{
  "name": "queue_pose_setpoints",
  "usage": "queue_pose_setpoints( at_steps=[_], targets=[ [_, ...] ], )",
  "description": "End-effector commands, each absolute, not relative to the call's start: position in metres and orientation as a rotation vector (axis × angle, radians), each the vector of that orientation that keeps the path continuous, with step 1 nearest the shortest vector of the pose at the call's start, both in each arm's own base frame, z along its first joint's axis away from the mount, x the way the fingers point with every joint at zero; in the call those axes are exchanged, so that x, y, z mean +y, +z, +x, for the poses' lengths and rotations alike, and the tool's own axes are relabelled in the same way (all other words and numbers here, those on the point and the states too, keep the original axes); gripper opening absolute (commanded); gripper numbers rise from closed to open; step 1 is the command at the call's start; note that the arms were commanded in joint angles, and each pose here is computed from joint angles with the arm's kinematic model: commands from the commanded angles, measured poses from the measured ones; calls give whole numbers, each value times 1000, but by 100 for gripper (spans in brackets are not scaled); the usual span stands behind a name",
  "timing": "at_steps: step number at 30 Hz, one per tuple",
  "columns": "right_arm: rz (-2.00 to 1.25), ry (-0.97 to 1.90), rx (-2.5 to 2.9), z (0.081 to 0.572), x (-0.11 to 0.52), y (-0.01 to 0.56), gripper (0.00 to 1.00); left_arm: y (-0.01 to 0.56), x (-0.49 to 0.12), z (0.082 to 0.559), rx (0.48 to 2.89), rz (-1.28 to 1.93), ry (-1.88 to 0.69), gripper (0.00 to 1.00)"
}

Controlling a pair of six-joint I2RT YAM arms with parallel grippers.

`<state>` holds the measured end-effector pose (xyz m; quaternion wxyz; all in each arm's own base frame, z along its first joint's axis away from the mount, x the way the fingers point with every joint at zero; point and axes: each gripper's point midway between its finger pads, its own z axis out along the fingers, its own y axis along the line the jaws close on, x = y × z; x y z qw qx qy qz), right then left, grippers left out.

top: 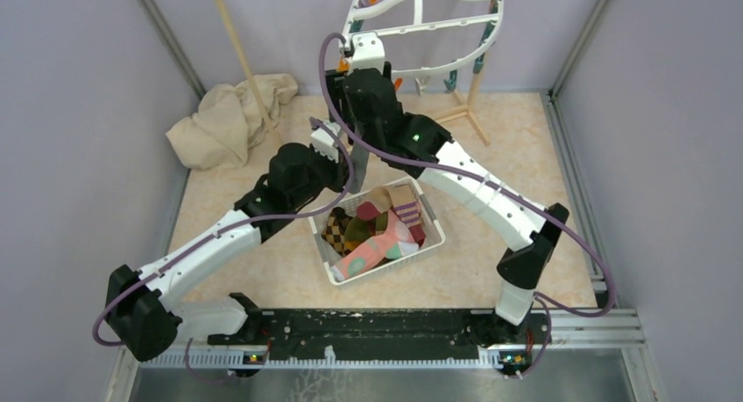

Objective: Remove the socks clipped to the hanger
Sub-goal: Remove the sock from the hanger.

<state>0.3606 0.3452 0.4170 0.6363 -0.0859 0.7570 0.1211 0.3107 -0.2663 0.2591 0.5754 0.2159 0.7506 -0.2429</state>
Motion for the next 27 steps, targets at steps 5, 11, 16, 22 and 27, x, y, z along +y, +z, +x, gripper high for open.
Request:
queue_pose_setpoints(
  at_steps=[5, 11, 16, 22, 27],
  targets=[
    [-153, 224, 1702, 378, 333, 426, 68, 293, -272, 311, 1679, 500, -569, 1],
    [-119, 219, 1674, 388, 329, 424, 70, 295, -272, 310, 1673, 503, -570, 1],
    [-89, 215, 1660, 399, 326, 418, 71, 298, -273, 307, 1666, 508, -578, 1],
    [-61, 234, 1634, 408, 325, 414, 71, 300, -273, 306, 1663, 517, -580, 1],
    [-43, 259, 1600, 412, 326, 417, 71, 300, -274, 304, 1662, 525, -586, 1]
  ],
)
